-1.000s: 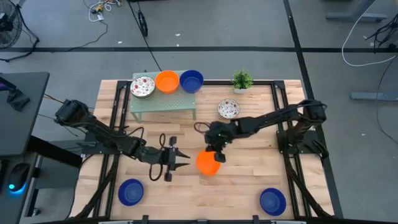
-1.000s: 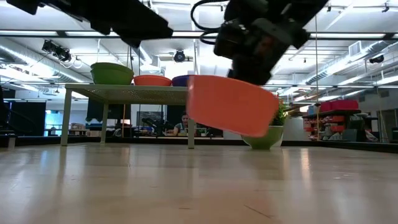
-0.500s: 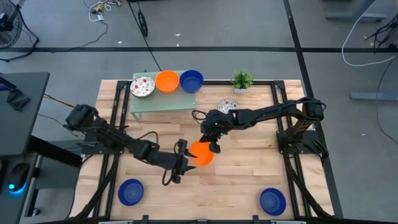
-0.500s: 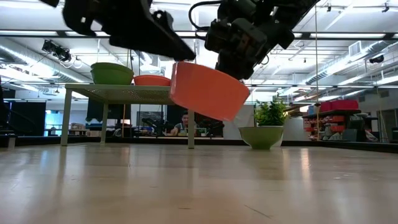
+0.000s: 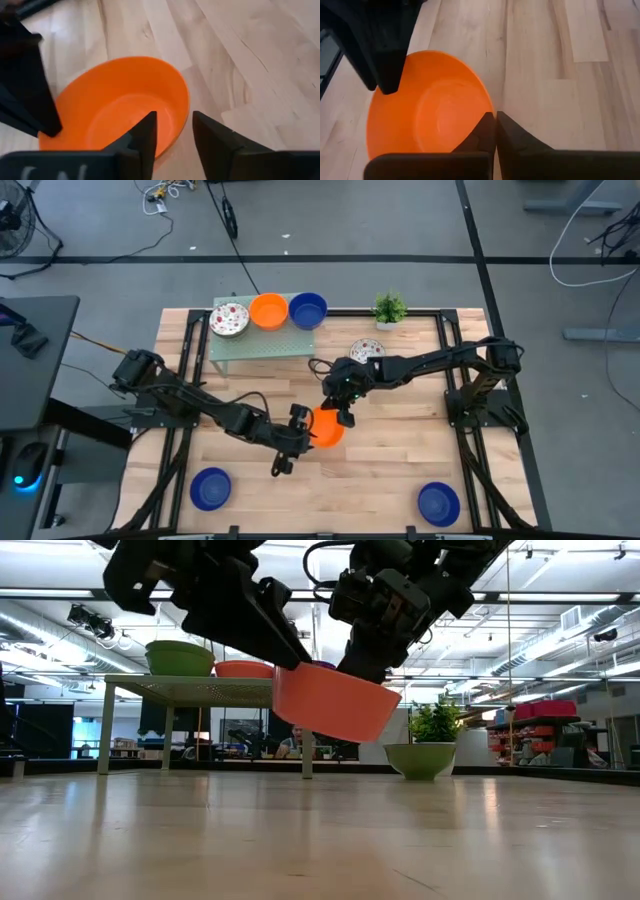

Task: Pick & Place Mini bowls
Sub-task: Stack the orange bowl on top of the other orange bowls on the shelf

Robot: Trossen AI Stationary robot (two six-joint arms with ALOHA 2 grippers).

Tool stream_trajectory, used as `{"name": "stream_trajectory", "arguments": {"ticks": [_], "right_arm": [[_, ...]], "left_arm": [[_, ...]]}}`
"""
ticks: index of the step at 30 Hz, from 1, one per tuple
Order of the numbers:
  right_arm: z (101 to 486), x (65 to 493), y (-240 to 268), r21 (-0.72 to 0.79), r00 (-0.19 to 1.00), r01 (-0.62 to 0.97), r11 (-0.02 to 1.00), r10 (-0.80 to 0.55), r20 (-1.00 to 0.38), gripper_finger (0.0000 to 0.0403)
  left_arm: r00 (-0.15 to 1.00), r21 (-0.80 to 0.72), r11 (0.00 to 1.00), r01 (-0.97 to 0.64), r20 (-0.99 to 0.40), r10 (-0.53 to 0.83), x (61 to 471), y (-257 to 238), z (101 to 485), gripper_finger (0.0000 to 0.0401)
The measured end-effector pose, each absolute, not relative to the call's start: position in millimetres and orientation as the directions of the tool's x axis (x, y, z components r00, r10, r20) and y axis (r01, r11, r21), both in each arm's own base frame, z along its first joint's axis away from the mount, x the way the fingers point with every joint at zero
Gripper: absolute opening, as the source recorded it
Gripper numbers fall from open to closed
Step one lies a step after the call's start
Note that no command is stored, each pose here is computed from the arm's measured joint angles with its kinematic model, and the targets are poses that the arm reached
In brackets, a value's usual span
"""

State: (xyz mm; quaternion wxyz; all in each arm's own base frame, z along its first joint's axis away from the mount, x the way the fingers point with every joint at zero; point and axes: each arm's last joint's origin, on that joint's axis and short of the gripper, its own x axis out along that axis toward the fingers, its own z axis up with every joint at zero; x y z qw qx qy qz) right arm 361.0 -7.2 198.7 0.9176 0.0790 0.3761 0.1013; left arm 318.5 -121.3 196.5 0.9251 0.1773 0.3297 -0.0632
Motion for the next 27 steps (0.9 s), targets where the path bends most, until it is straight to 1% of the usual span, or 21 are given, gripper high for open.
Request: {"name": "stream_trajectory", "arguments": {"ticks": [10,13,15,17,24,27], "right_arm": [[202.1,364.1,-3.5,0.223,0.722,-0.164,0.961,0.271,-0.637,0.0005],[202.3,364.2,-2.7,0.225,0.722,-0.172,0.959,0.278,-0.634,0.0005],[202.3,364.2,-2.9,0.225,0.722,-0.172,0.959,0.278,-0.634,0.0005],[202.2,364.1,-3.0,0.226,0.721,-0.171,0.959,0.278,-0.635,0.0005],[202.1,364.0,-3.1,0.225,0.72,-0.17,0.96,0.276,-0.636,0.0005],[202.0,364.0,-3.2,0.224,0.72,-0.169,0.96,0.275,-0.637,0.0005]], "left_arm": [[0.737,0.244,0.912,0.33,-0.671,-0.087,317.1,-121.3,194.0,0.0015],[0.734,0.245,0.905,0.349,-0.671,-0.102,317.1,-121.8,194.1,0.0007],[0.737,0.253,0.906,0.339,-0.67,-0.089,317.1,-121.5,194.2,0.0018],[0.74,0.264,0.908,0.327,-0.668,-0.072,317.1,-121.0,194.0,0.004],[0.734,0.255,0.905,0.339,-0.673,-0.085,316.6,-121.7,193.4,0.0145],[0.722,0.27,0.895,0.356,-0.688,-0.079,315.2,-121.6,191.9,0.0173]]}}
